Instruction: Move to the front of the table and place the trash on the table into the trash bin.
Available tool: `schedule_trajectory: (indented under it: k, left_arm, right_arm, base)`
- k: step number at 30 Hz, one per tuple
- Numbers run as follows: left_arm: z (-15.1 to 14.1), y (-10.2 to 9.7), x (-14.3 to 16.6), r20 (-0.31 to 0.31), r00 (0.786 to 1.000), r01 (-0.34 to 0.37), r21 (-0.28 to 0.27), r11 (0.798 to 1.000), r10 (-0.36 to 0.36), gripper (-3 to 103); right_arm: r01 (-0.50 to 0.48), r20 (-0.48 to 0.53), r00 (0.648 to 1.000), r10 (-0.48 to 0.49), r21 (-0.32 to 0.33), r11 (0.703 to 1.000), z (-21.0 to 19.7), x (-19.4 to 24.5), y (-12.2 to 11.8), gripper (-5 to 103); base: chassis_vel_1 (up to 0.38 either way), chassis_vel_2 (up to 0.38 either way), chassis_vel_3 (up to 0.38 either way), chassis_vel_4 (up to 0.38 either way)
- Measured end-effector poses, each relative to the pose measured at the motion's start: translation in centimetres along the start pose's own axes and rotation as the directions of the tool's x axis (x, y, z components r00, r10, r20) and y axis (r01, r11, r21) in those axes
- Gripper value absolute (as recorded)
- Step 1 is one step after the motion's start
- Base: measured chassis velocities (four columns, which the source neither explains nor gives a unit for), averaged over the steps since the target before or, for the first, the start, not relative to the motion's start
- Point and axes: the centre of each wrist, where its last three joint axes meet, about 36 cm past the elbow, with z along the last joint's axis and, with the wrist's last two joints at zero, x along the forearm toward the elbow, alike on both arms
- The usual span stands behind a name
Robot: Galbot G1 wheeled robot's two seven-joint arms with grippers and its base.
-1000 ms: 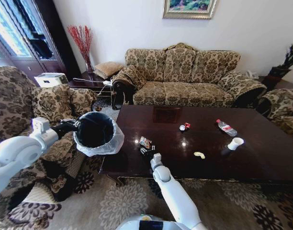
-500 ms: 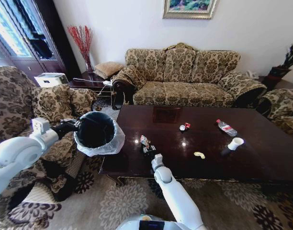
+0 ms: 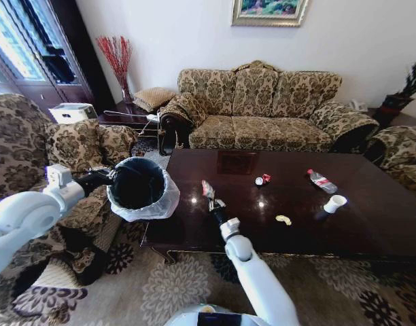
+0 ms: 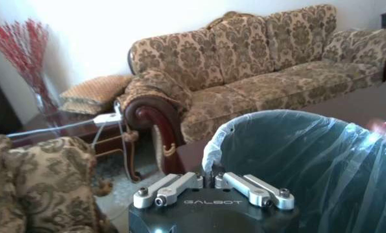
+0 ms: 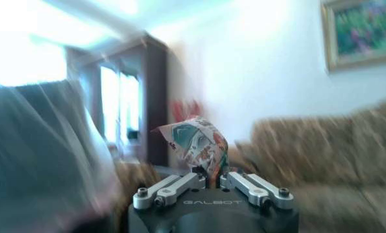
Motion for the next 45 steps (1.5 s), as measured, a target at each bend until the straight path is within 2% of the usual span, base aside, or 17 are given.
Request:
schedule_trajectory:
  k: [3,4,6,7,8,11,14,19,26,29,31,38,39,40,41,43,45]
  left_arm:
    - [-1.4,-1.3,-0.3,-0.04,0.997,-0.061,0.027,0.998,0.062,4]
    - [-1.4,-1.3,-0.3,-0.04,0.997,-0.061,0.027,0.998,0.062,4]
    - [-2.3,-2.5,-0.3,-0.072,0.991,-0.11,0.042,0.993,0.113,4]
    - [-3.1,-4.2,-0.2,-0.102,0.98,-0.167,0.055,0.984,0.172,4]
    - [-3.1,-4.2,-0.2,-0.102,0.98,-0.167,0.055,0.984,0.172,4]
    - [-4.2,-7.3,0.4,-0.136,0.955,-0.261,0.053,0.964,0.265,4]
    - [-5.0,-9.0,0.9,-0.146,0.939,-0.309,0.047,0.95,0.312,4]
    - [-5.6,-9.7,1.1,-0.144,0.935,-0.323,0.037,0.946,0.325,4]
    - [-5.3,-9.6,1.1,-0.14,0.94,-0.31,0.042,0.95,0.312,4]
    - [-5.1,-9.7,1.2,-0.139,0.94,-0.309,0.045,0.95,0.312,4]
    - [-5.0,-9.7,1.2,-0.139,0.94,-0.309,0.045,0.95,0.312,4]
    - [-4.4,-9.9,1.6,-0.136,0.941,-0.306,0.055,0.95,0.311,4]
    - [-4.4,-9.9,1.6,-0.136,0.941,-0.306,0.055,0.95,0.311,4]
    - [-4.3,-9.9,1.6,-0.135,0.942,-0.303,0.056,0.951,0.308,4]
    - [-4.2,-9.8,1.6,-0.134,0.945,-0.294,0.059,0.954,0.3,4]
    - [-4.1,-9.6,1.6,-0.133,0.948,-0.282,0.062,0.957,0.288,4]
    - [-3.9,-9.1,1.4,-0.13,0.956,-0.258,0.065,0.964,0.264,4]
  right_arm:
    - [0.133,0.142,0.981,-0.13,-0.014,0.991,-5.5,0.5,-0.6,3]
    - [0.133,0.142,0.981,-0.13,-0.014,0.991,-5.5,0.5,-0.6,3]
    - [0.212,0.207,0.957,-0.204,-0.016,0.977,-8.3,0.8,-0.5,3]
    - [0.28,0.25,0.931,-0.267,-0.018,0.96,-10.3,1.0,0.0,3]
    - [0.28,0.25,0.931,-0.267,-0.018,0.96,-10.3,1.0,0.0,3]
    - [0.379,0.288,0.889,-0.356,-0.027,0.925,-12.4,1.3,2.0,3]
    - [0.429,0.293,0.869,-0.399,-0.041,0.902,-12.9,1.6,3.5,3]
    - [0.463,0.258,0.862,-0.435,-0.055,0.885,-12.4,2.5,4.8,0]
    - [0.477,0.225,0.862,-0.454,-0.061,0.877,-12.1,3.9,5.6,32]
    - [0.478,0.225,0.862,-0.455,-0.062,0.876,-12.4,4.2,5.7,42]
    - [0.478,0.226,0.862,-0.454,-0.061,0.876,-12.5,4.2,5.6,42]
    - [0.467,0.241,0.864,-0.441,-0.06,0.882,-13.5,4.6,5.4,75]
    - [0.467,0.241,0.864,-0.441,-0.06,0.882,-13.5,4.6,5.4,75]
    - [0.458,0.246,0.868,-0.431,-0.061,0.887,-13.8,4.7,5.3,75]
    - [0.424,0.249,0.884,-0.397,-0.067,0.903,-14.3,5.2,5.1,85]
    - [0.382,0.248,0.902,-0.355,-0.073,0.921,-14.8,5.6,4.8,85]
    - [0.293,0.227,0.936,-0.269,-0.08,0.953,-15.5,6.5,4.0,95]
  base:
    - [0.0,0.0,0.0,0.0]
    - [0.0,0.0,0.0,0.0]
    - [0.0,0.0,0.0,0.0]
    - [0.0,0.0,0.0,0.0]
    - [0.0,0.0,0.0,0.0]
    - [0.0,0.0,0.0,0.0]
    - [0.0,0.0,0.0,0.0]
    - [0.0,0.0,0.0,0.0]
    - [0.0,0.0,0.0,0.0]
    - [0.0,0.0,0.0,0.0]
    - [0.0,0.0,0.0,0.0]
    - [0.0,0.0,0.0,0.0]
    - [0.0,0.0,0.0,0.0]
    - [0.0,0.0,0.0,0.0]
    - [0.0,0.0,0.0,0.0]
    - [0.0,0.0,0.0,0.0]
    - [0.0,0.0,0.0,0.0]
